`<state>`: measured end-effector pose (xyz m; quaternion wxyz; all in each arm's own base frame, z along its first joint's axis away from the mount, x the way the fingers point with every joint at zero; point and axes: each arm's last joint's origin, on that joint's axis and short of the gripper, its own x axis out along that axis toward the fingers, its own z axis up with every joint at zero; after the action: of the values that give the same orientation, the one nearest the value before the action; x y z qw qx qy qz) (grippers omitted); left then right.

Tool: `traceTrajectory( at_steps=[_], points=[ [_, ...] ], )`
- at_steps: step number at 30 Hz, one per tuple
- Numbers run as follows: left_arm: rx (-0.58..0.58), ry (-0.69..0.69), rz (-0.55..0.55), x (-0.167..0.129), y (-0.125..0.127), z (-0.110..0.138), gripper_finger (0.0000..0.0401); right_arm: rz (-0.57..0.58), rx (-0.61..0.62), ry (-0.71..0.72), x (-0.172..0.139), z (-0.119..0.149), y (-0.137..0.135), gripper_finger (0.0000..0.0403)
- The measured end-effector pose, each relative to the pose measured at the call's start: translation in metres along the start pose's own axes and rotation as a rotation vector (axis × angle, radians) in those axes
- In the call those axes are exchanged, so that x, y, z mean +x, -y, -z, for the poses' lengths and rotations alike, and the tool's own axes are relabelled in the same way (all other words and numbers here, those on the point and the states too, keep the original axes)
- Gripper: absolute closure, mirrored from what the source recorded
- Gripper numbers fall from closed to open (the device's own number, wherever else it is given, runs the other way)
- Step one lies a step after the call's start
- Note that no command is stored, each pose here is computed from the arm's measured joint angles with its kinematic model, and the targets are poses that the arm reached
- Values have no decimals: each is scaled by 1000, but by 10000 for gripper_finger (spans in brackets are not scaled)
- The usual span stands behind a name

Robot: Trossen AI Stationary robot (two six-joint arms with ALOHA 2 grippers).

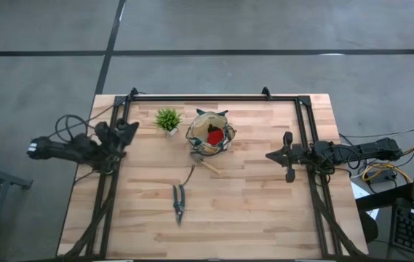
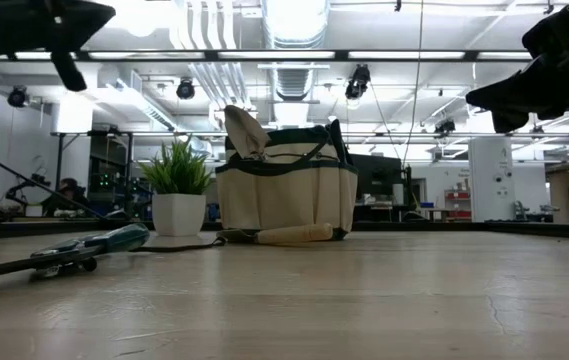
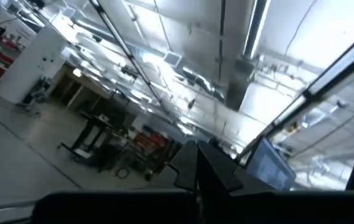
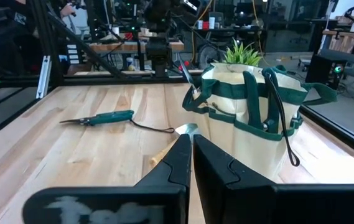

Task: Pick & Place Garden tools in Gardening bag
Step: Put the green shear scissors into the white gardening bag

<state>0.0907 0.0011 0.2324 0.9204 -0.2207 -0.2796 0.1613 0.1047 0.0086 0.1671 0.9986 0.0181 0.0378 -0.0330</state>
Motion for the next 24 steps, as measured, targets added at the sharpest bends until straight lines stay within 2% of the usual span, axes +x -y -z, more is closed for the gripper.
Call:
traceTrajectory(
  at_steps=[6,8,11,15,20,22,24],
  points=[
    [209,-150,-38,23,16,-4,363,0,2,0,0,0,0,390],
    [237,-211,-54,32,23,-7,345,0,0,0,0,0,0,390],
    [239,-347,-143,42,27,-4,312,0,2,0,0,0,0,390],
    [203,-509,-271,53,29,16,255,1,2,0,0,0,0,390],
    [209,-735,-318,65,32,49,187,0,0,0,0,0,0,390],
    [258,-858,-334,65,28,65,171,0,0,0,0,0,0,390],
    [268,-909,-339,72,30,71,162,1,2,2,0,0,0,390]
  ],
)
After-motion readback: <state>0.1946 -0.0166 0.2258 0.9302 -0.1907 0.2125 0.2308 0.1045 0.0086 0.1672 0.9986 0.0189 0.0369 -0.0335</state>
